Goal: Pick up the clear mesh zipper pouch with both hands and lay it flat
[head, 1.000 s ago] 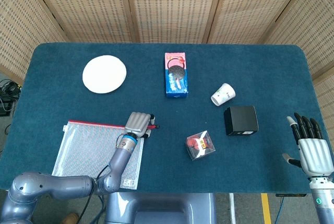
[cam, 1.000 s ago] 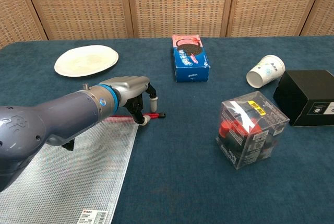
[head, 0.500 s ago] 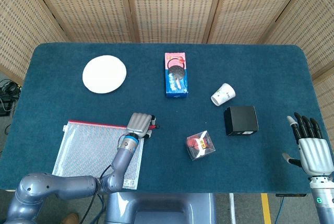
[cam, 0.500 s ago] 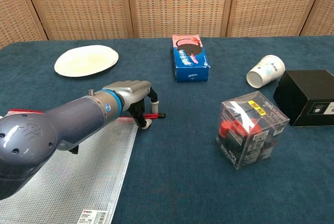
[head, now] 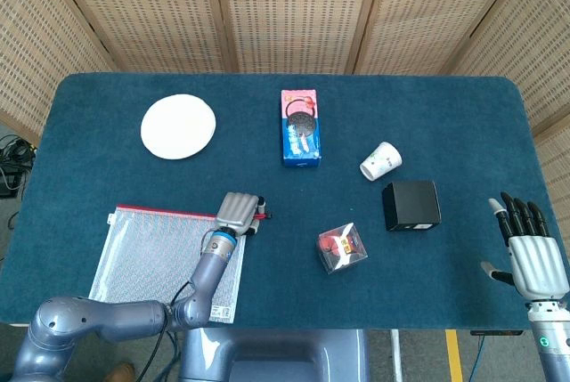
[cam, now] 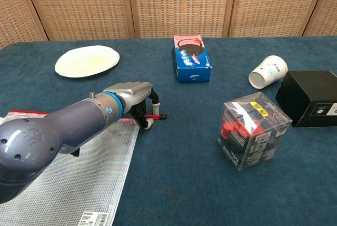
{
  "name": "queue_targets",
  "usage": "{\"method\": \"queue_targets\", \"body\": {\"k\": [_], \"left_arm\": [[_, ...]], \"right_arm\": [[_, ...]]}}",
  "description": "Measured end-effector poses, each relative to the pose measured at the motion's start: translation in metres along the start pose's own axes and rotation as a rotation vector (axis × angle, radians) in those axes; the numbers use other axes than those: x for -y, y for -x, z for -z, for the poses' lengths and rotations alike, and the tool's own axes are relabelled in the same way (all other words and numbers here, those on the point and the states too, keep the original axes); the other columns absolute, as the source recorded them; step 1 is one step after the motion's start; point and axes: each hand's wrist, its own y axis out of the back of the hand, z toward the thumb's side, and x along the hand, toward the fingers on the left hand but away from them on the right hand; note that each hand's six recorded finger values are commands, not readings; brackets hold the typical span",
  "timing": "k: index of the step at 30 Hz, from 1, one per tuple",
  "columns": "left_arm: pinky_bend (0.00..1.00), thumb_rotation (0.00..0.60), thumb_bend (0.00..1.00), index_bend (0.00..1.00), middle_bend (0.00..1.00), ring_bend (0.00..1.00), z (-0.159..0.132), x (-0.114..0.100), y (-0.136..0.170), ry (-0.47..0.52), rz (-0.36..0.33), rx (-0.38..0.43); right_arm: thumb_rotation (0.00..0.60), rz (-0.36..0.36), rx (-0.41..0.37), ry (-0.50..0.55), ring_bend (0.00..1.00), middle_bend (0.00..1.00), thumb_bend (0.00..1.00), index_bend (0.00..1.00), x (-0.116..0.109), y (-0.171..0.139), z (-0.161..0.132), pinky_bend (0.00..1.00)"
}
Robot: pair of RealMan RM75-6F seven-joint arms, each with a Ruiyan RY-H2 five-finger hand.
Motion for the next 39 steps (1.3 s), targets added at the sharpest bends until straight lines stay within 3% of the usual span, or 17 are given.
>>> {"method": "queue_targets", "body": {"k": [5, 21, 27, 35, 39], "left_arm": [[1.00, 0.600, 0.47, 0.65, 0.94, 0.97, -0.001, 0.001, 0.001, 0.003, 0.001, 0.002], [1.00, 0.600, 0.48, 0.65, 0.94, 0.97, -0.007, -0.004, -0.001, 0.013, -0.020, 0.005], [1.00, 0.600, 0.66, 0.70, 0.94, 0.97, -0.006, -0.006, -0.001, 0.014, -0.029, 0.009], [1.00, 0.600, 0.69, 0.85, 0.94, 0.97, -0.001, -0.022, 0.007, 0.053, -0.052, 0.025], [1.00, 0.600, 0.69, 0.86, 0.94, 0.97, 0.003, -0.033, 0.011, 0.083, -0.067, 0.035]], "right_arm": [[0.600, -0.001, 0.000, 0.004, 0.00, 0.00, 0.00, 0.00, 0.000, 0.000, 0.000, 0.00], [0.600, -0.010, -0.002, 0.016, 0.00, 0.00, 0.00, 0.00, 0.000, 0.000, 0.000, 0.00], [0.600, -0.013, -0.002, 0.017, 0.00, 0.00, 0.00, 0.00, 0.001, 0.000, 0.000, 0.00], [0.600, -0.020, -0.008, 0.023, 0.00, 0.00, 0.00, 0.00, 0.002, 0.000, -0.002, 0.00], [0.600, -0.023, -0.018, 0.029, 0.00, 0.00, 0.00, 0.00, 0.003, 0.000, -0.004, 0.00]]}}
